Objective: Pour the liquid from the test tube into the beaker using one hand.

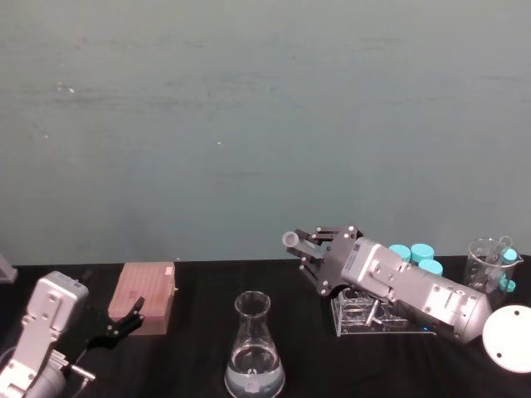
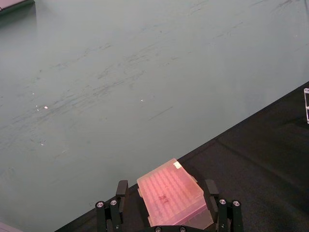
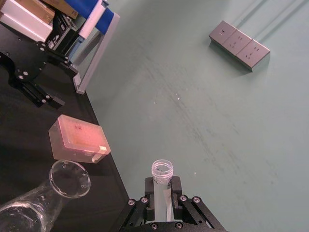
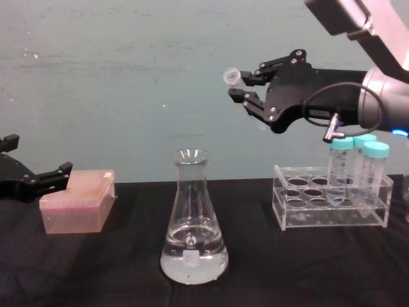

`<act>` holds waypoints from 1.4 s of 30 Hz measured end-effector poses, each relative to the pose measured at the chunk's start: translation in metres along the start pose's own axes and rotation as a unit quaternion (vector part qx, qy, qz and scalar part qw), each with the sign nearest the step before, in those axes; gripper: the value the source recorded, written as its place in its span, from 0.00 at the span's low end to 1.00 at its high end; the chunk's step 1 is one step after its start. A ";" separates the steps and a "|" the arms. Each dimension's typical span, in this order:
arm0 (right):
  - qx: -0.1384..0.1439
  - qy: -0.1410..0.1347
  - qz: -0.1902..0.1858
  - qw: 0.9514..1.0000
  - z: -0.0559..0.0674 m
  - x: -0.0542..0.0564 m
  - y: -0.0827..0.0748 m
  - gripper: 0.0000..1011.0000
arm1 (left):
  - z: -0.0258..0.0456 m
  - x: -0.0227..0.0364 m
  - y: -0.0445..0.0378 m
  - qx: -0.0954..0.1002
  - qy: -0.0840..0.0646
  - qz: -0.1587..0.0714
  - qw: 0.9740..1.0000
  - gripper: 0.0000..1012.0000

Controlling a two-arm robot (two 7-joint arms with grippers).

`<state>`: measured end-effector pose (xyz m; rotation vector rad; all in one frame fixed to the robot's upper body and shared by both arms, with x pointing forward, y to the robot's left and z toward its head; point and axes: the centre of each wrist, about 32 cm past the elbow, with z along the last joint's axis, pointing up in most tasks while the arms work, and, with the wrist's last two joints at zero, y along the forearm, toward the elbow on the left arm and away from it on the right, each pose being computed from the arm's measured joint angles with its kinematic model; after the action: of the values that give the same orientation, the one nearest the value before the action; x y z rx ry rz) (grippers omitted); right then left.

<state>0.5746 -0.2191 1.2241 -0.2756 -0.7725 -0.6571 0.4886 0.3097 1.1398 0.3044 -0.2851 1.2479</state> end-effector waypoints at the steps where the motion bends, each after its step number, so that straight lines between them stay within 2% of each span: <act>1: 0.001 -0.003 0.001 1.000 0.002 -0.001 0.001 0.19 | 0.0000 0.0000 0.0000 0.000 0.000 0.000 1.000 0.99; 15: 0.008 -0.032 0.013 0.999 0.011 -0.011 0.004 0.19 | 0.0000 0.0000 0.0000 0.000 0.000 0.000 1.000 0.99; 27: 0.007 -0.083 0.010 0.996 0.014 -0.025 0.006 0.19 | 0.0000 0.0000 0.0000 0.000 0.000 0.000 1.000 0.99; 33: 0.007 -0.115 0.006 0.993 0.015 -0.032 0.006 0.19 | 0.0000 0.0000 0.0000 0.000 0.000 0.000 1.000 0.99; 42: -0.009 -0.164 -0.008 0.986 0.013 -0.039 0.006 0.19 | 0.0000 0.0000 0.0000 0.000 0.000 0.000 1.000 0.99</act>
<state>0.5502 -0.1913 1.2053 -0.3992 -1.0846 -0.6422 0.4886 0.3097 1.1398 0.3045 -0.2851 1.2479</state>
